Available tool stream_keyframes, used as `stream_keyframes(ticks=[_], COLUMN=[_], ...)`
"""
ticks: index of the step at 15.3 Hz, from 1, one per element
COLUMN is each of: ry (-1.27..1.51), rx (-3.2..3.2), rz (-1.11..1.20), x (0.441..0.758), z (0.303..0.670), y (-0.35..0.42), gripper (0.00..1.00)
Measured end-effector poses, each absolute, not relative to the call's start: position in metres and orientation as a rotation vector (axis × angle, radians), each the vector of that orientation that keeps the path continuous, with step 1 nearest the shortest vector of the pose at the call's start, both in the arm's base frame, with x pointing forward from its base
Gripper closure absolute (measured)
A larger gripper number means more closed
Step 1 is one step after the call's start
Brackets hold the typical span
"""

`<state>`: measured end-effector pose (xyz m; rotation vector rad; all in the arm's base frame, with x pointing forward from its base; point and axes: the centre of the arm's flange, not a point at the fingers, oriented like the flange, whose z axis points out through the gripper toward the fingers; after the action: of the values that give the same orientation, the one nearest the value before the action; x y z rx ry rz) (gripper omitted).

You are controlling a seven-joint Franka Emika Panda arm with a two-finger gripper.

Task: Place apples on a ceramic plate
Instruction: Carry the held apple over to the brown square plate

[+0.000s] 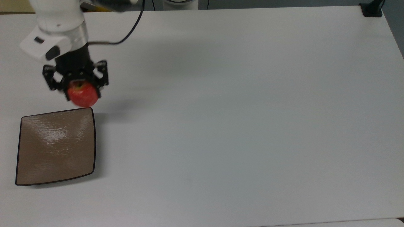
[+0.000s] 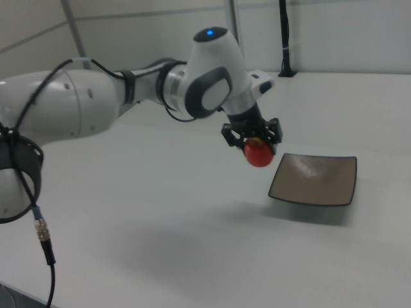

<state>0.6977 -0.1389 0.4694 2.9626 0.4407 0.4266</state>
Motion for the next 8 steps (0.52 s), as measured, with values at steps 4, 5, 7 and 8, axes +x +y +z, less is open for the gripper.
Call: stream_keyframes(ticks=[4, 5, 7, 8], ry=[0.376, 0.360, 0.339, 0.335], rx=[2.885, 2.864, 2.826, 2.809], rz=[0.546, 0.578, 0.629, 0.652], x=[0.724, 0.729, 0.738, 0.742], z=[0.430, 0.423, 0.409, 0.401], y=[-0.175, -0.184, -0.199, -0.202], gripper=[0.25, 0.25, 0.25, 0.25])
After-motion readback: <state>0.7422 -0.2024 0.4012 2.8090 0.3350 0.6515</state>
